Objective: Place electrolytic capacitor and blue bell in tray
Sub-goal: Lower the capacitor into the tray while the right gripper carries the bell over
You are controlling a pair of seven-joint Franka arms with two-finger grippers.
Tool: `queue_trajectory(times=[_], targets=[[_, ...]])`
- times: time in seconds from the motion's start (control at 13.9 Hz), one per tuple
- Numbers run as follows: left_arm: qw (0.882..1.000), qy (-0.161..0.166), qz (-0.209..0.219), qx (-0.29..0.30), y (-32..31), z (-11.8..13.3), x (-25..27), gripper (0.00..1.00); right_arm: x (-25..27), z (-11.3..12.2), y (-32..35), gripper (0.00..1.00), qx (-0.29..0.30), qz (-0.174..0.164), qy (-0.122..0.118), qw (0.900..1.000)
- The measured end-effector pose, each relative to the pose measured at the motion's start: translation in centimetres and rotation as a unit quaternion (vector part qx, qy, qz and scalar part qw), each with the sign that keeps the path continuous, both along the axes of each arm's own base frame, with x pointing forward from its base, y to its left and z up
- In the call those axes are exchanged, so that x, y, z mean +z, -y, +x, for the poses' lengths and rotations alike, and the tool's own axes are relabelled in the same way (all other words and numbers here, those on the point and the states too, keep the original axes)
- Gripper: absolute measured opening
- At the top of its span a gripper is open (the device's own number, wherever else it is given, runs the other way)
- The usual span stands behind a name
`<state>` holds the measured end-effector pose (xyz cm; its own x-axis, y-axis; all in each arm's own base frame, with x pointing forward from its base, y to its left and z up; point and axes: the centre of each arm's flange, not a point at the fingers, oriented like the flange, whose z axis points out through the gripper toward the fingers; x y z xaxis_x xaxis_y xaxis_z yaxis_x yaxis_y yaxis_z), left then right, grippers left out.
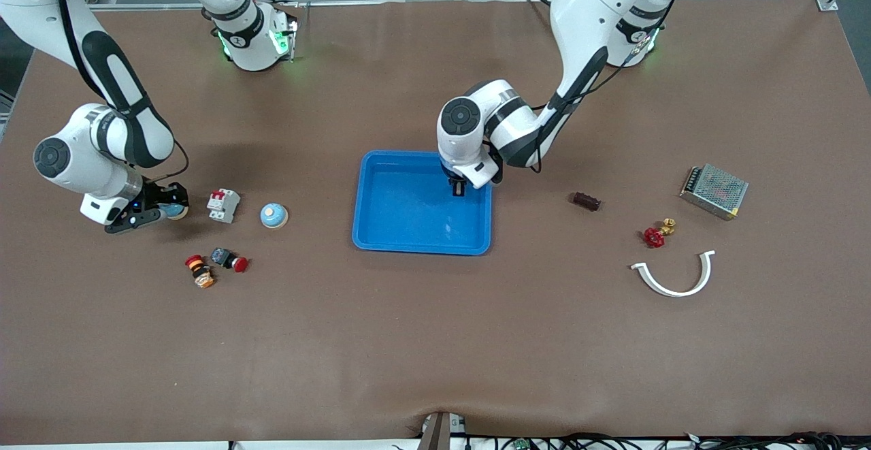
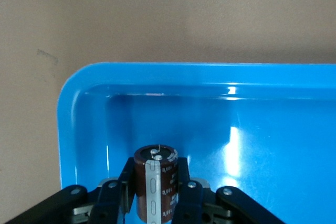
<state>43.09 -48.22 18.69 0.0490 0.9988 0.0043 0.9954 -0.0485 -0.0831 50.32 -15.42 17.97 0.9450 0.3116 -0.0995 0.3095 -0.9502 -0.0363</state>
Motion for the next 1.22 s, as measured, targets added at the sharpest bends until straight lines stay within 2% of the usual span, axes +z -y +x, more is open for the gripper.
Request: queue_trajectory(times=[0.22, 0.43, 0.65, 0.94, 1.22], targets=[[1.000, 0.005, -0.006, 0.000, 0.1, 0.1, 0.1, 0.34, 4.0, 3.0, 0.3, 0.65, 0.002, 0.018, -0.058, 0.998], [1.000, 0.005, -0.009, 0.000, 0.2, 0.1, -0.1, 0.34, 11.4, 7.0, -0.9, 0.65, 0.000, 0.021, -0.073, 0.997], [1.000, 0.008, -0.013, 0.001, 0.2, 0.2, -0.3, 0.34, 17.5, 8.9, -6.8, 0.65, -0.050, 0.004, -0.093, 0.994], [1.000, 0.020, -0.005, -0.019, 0.2, 0.2, -0.8, 0.34, 22.8, 9.7, -19.5, 0.65, -0.129, -0.018, -0.095, 0.987], [0.999, 0.024, -0.003, -0.025, 0.3, 0.1, -0.9, 0.34, 23.2, 8.6, -28.1, 0.65, -0.210, 0.009, -0.110, 0.971]])
